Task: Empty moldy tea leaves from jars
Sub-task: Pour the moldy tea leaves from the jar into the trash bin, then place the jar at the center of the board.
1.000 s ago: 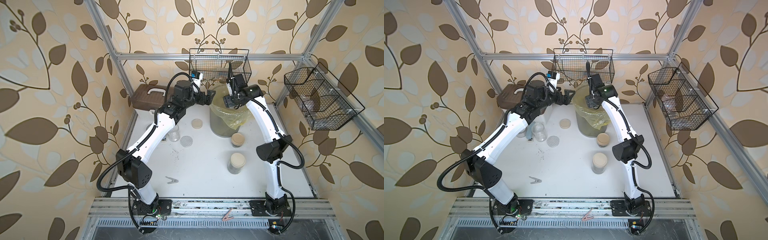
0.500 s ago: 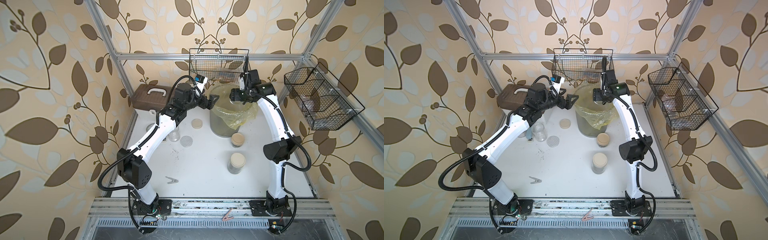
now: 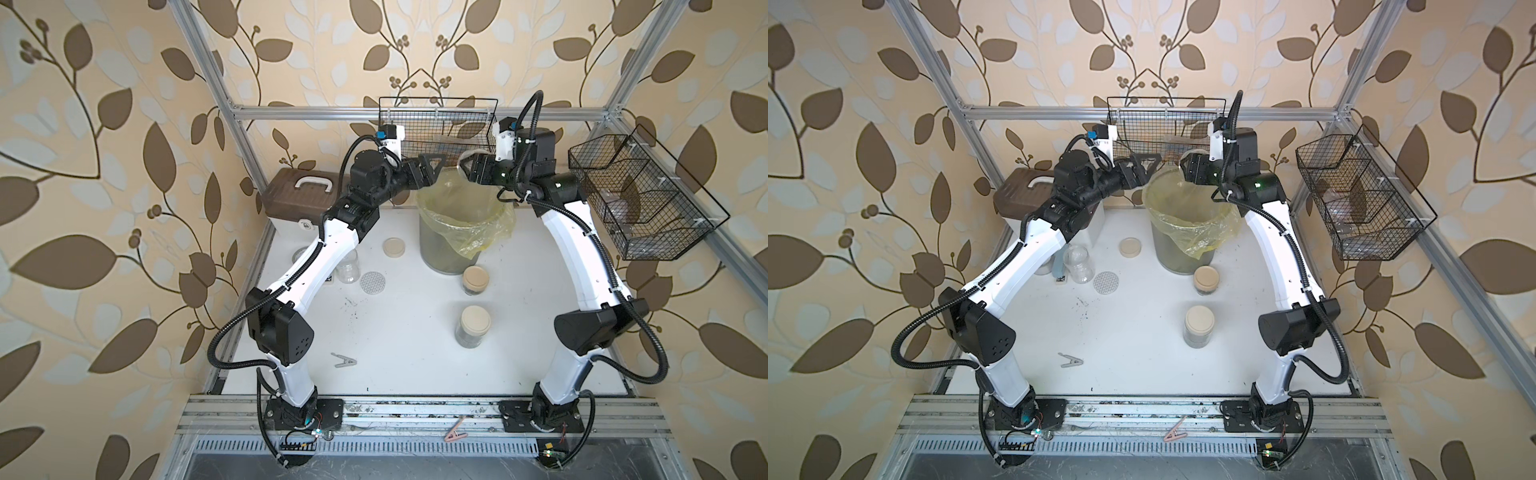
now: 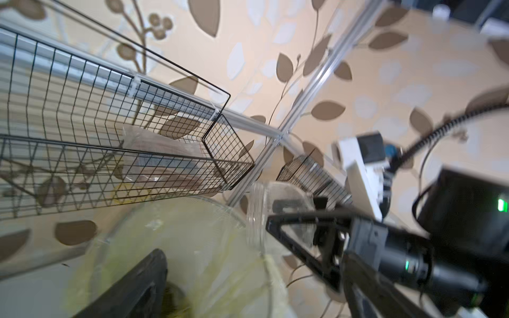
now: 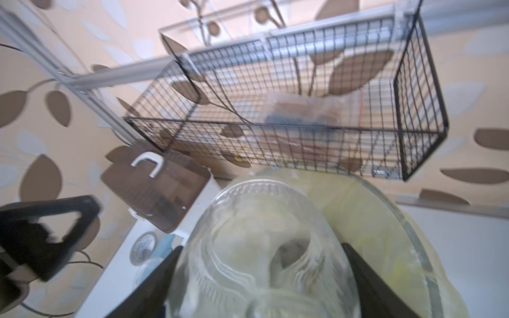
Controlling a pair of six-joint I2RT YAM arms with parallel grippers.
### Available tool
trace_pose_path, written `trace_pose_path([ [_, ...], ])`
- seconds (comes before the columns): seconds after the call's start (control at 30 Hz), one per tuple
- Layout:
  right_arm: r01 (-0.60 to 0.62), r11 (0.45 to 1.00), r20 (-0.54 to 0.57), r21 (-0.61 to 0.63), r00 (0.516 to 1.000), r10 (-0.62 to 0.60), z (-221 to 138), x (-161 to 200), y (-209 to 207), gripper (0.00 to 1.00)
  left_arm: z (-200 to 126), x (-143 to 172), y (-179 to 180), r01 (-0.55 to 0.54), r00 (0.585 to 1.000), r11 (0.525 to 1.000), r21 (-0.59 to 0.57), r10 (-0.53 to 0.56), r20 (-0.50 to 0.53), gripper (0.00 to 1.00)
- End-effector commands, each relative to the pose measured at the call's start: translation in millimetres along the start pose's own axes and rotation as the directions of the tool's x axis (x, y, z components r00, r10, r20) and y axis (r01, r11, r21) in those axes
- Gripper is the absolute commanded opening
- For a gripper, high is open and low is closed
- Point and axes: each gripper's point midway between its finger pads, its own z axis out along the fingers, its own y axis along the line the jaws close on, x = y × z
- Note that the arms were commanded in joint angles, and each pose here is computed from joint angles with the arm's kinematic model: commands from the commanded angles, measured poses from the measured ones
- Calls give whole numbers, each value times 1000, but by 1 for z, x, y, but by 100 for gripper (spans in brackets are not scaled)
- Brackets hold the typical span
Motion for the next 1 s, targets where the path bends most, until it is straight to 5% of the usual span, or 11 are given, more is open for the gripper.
trace_pose_path([
  [0.0, 137, 973, 340, -186, 938, -67, -32, -73, 48, 18, 0, -37, -18, 415, 904, 905, 94, -422, 69, 99],
  [0.3, 335, 874, 573, -352, 816, -82, -67, -104, 94, 17, 15, -58, -51, 647, 748, 700, 302, -660, -75, 97],
  [0.53, 369, 814, 595, -448, 803, -37, -70, -104, 111, 18, 12, -72, -76, 585, 791, 692, 422, -603, -107, 99],
  [0.97, 348, 766, 515, -541, 857, -25, -27, -75, 122, 17, 14, -68, -78, 581, 794, 669, 464, -591, -142, 99],
])
